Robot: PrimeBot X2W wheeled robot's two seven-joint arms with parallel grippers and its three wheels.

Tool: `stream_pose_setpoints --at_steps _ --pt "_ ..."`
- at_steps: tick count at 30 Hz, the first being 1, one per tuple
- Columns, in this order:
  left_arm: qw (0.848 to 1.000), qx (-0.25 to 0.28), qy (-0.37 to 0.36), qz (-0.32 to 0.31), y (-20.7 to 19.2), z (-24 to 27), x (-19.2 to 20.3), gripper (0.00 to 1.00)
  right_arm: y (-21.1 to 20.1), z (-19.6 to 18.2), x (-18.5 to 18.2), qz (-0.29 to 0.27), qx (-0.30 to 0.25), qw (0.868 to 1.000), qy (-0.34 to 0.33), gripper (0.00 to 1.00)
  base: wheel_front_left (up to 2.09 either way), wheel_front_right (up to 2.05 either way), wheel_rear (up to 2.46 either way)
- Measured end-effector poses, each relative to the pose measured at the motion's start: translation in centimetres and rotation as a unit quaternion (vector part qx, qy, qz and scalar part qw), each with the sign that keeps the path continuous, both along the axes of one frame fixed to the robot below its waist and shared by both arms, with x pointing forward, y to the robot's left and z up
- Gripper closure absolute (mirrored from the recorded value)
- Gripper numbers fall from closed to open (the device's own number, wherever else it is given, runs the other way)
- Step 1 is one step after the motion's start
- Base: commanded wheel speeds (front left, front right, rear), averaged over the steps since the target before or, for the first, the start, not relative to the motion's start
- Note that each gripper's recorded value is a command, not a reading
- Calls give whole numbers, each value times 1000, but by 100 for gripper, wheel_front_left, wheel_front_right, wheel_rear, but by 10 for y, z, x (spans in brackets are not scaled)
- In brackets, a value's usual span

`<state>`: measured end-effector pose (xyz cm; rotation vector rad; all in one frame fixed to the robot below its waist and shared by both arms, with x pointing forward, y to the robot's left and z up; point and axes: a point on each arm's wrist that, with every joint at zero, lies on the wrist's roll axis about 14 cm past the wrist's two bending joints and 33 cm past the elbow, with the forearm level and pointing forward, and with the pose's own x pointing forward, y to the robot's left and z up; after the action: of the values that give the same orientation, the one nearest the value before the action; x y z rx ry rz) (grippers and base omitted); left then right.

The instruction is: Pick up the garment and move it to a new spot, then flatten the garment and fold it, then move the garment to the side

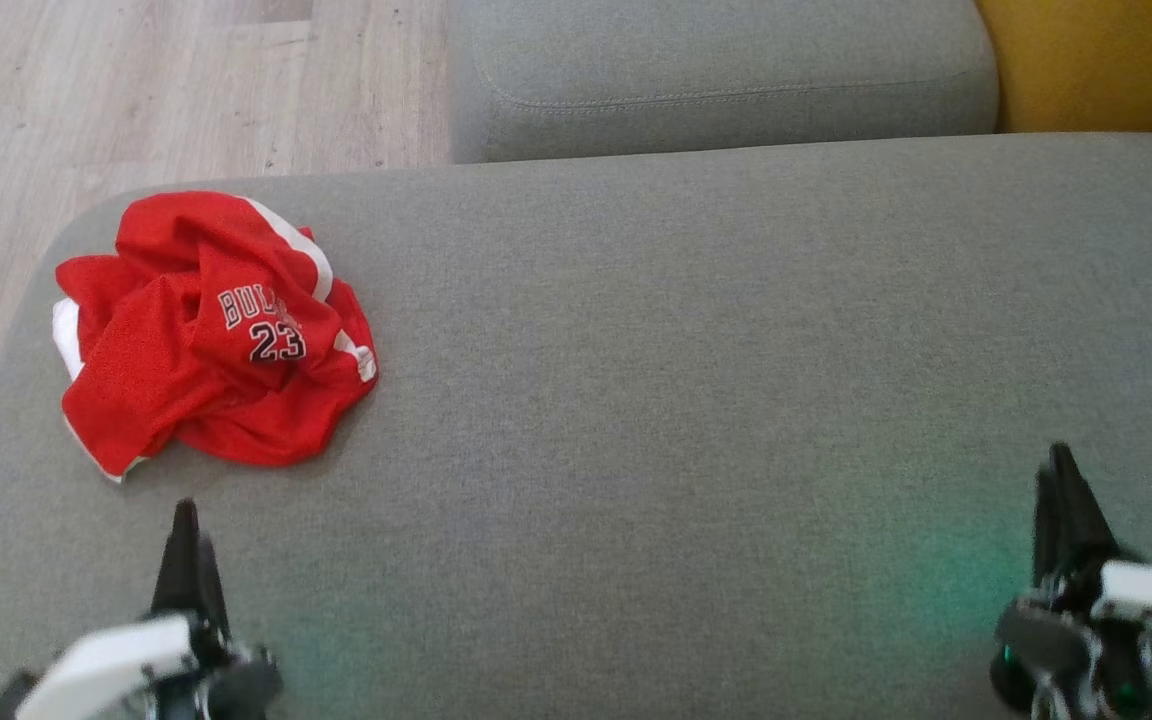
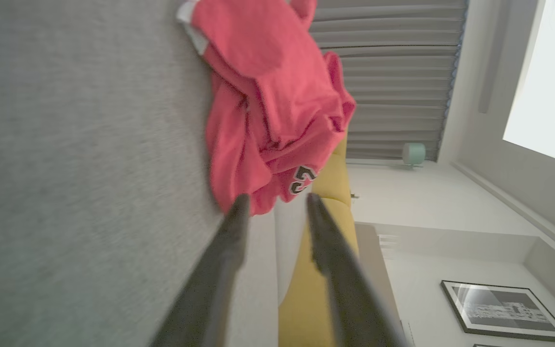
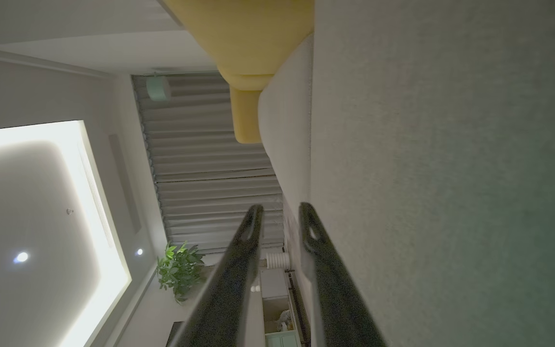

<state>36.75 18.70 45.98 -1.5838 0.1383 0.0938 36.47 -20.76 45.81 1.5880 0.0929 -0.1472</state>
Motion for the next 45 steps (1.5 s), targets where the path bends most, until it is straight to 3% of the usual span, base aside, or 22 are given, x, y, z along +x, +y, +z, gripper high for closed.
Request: stream_pose_setpoints --at_steps 6,24,35,45 --pt "999 -2 46 4 0 -29 -20 0 0 -29 -20 -2 4 999 46 0 0 0 0" --pt "999 19 23 12 -1 -15 -15 0 3 -18 -14 2 -58 998 32 0 0 0 0" --pt "996 80 9 25 10 -3 -12 0 2 0 -8 11 -154 988 8 0 0 0 0" --pt "987 159 -17 29 13 25 -2 0 5 22 -2 22 -263 964 -22 0 0 0 0"
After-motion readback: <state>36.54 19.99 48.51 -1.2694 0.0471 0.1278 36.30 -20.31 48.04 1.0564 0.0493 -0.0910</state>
